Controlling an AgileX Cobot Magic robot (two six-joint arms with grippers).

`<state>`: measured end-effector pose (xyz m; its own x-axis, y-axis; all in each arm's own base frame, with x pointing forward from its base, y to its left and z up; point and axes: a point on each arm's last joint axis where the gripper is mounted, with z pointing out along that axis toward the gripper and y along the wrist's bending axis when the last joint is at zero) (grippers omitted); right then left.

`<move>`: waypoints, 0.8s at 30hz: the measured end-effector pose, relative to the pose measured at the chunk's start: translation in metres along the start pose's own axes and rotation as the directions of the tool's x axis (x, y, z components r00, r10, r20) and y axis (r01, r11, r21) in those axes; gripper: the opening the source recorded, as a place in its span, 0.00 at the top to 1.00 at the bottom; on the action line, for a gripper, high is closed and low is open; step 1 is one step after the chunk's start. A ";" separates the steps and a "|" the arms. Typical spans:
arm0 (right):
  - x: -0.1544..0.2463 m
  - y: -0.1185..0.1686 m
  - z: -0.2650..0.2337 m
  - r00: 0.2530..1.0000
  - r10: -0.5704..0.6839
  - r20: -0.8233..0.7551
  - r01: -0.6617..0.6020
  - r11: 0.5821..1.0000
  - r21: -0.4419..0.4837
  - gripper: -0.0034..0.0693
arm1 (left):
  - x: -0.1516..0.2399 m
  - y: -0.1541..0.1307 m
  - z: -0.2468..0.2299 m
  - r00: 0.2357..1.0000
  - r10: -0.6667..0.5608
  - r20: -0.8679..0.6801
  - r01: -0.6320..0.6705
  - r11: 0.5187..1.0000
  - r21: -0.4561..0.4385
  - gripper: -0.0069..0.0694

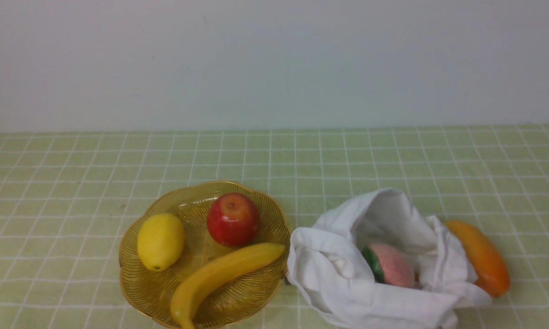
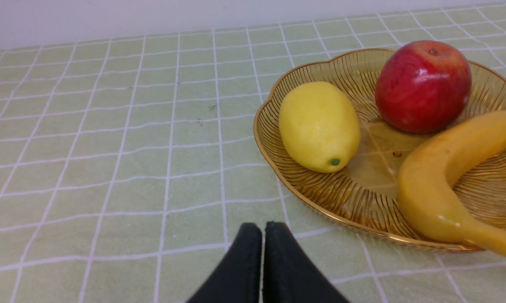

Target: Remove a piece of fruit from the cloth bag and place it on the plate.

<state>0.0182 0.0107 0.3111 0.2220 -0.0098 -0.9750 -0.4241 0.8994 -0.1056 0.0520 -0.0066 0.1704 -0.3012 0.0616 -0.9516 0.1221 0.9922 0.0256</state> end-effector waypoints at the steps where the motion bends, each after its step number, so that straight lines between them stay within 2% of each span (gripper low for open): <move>1: 0.008 0.000 0.002 0.999 -0.007 -0.031 0.008 0.999 0.041 0.97 | 0.000 0.000 0.000 1.000 0.000 0.000 0.000 1.000 0.000 0.92; 5: 0.044 -0.003 0.008 0.988 -0.008 -0.157 0.036 0.984 0.176 0.97 | 0.000 0.000 0.000 1.000 0.000 0.000 0.000 1.000 0.000 0.92; 6: 0.054 -0.004 0.009 0.984 0.001 -0.178 0.023 0.991 0.133 0.97 | 0.000 0.000 0.000 1.000 0.000 0.000 0.000 1.000 0.000 0.92; 7: 0.063 -0.005 0.009 0.976 0.004 -0.218 0.046 0.974 0.224 0.97 | 0.000 0.000 0.000 1.000 0.000 0.000 0.000 1.000 0.000 0.92; 8: 0.075 -0.005 0.010 0.967 0.015 -0.254 0.051 0.967 0.249 0.97 | 0.000 0.000 0.000 1.000 0.000 0.000 0.000 1.000 0.000 0.92; 14: 0.136 -0.008 0.004 0.900 0.102 -0.424 0.061 0.933 0.354 0.97 | 0.000 0.000 0.000 1.000 0.000 0.000 0.000 1.000 0.000 0.92; 18: 0.135 -0.010 0.002 0.903 0.124 -0.411 0.056 0.916 0.398 0.97 | 0.000 0.000 0.000 1.000 0.000 0.000 0.000 1.000 0.000 0.92; 24: 0.135 -0.011 0.002 0.903 0.129 -0.410 0.060 0.907 0.416 0.97 | 0.000 0.000 0.000 1.000 0.000 0.000 0.000 1.000 0.000 0.92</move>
<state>0.0546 0.0004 0.1805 -0.2142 -0.0721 -0.9741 -0.0059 0.9973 -0.0726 0.0520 -0.0066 0.1703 -0.3016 0.0617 -0.9514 0.1221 0.9922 0.0256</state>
